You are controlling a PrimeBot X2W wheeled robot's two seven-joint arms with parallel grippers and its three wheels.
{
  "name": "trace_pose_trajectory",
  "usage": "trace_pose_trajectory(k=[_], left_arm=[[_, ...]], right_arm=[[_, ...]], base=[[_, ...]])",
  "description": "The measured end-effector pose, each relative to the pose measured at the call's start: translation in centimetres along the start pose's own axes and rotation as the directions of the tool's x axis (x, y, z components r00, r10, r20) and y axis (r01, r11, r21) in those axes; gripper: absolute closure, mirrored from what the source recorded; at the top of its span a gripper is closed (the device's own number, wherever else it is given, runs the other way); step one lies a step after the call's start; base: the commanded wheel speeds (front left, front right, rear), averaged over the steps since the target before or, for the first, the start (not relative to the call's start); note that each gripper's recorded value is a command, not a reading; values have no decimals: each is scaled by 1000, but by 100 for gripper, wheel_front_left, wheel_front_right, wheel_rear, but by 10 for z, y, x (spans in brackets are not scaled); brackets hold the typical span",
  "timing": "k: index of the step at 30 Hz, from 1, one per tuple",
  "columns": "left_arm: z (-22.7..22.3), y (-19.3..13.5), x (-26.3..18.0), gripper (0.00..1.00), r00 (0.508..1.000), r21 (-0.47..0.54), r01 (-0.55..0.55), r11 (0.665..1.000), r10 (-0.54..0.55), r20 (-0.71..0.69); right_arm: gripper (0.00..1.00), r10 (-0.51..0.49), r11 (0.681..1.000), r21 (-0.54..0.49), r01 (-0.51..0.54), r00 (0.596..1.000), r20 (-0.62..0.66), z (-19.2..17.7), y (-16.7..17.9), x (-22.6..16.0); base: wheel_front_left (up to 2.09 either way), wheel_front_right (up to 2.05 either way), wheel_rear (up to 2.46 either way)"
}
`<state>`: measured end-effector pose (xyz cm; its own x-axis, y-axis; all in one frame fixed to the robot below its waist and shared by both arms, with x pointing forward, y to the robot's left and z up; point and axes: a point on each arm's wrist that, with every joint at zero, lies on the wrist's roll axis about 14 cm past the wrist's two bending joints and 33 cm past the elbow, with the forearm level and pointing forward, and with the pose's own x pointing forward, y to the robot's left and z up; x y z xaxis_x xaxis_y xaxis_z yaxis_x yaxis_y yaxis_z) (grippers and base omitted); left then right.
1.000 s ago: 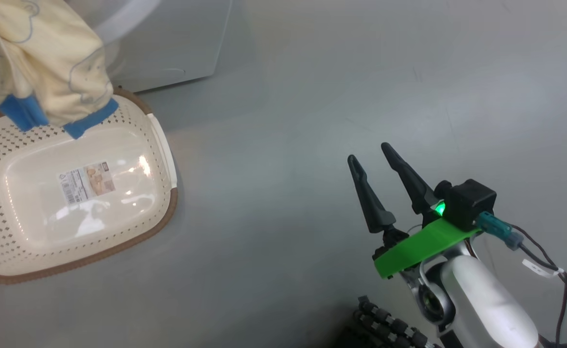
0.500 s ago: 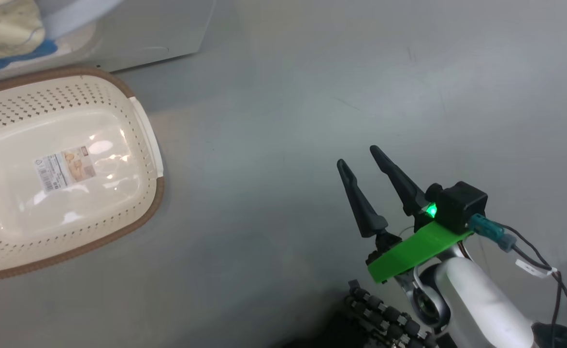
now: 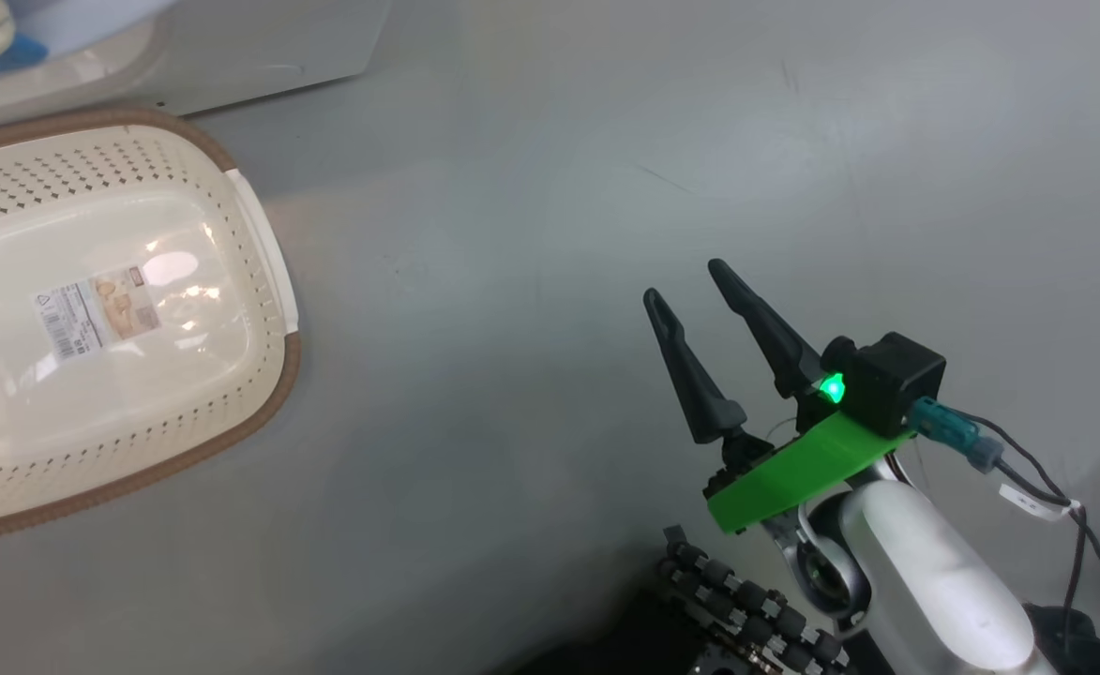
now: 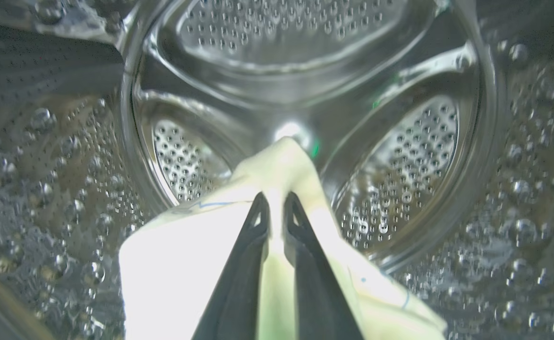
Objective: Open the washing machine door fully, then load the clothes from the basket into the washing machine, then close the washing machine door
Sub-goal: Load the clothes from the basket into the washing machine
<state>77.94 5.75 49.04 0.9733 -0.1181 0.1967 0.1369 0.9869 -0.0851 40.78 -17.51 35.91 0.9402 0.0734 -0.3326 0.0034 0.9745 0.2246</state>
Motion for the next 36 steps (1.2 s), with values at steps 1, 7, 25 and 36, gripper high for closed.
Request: trace_pose_trajectory(k=[1, 7, 25, 36], left_arm=[[-8, -1, -2, 100, 1000, 6, 7, 1000, -7, -25], [-44, -7, -13, 100, 986, 51, 57, 997, -48, -162], [-80, -17, -34, 0, 916, 85, 106, 991, -64, -396], [-56, -23, -41, 0, 918, 74, 100, 992, -63, -391]], right_arm=[[0, 0, 1000, 4, 0, 1000, 1, 0, 0, 0], [0, 1, 1000, 5, -1, 1000, 9, 3, 1, -1], [0, 17, 1000, 10, -17, 1000, 25, 8, 6, -1], [0, 48, 999, 15, -49, 997, 61, 19, 16, 2]], base=[[0, 0, 0], [0, 0, 0], [0, 0, 0], [0, 0, 0]])
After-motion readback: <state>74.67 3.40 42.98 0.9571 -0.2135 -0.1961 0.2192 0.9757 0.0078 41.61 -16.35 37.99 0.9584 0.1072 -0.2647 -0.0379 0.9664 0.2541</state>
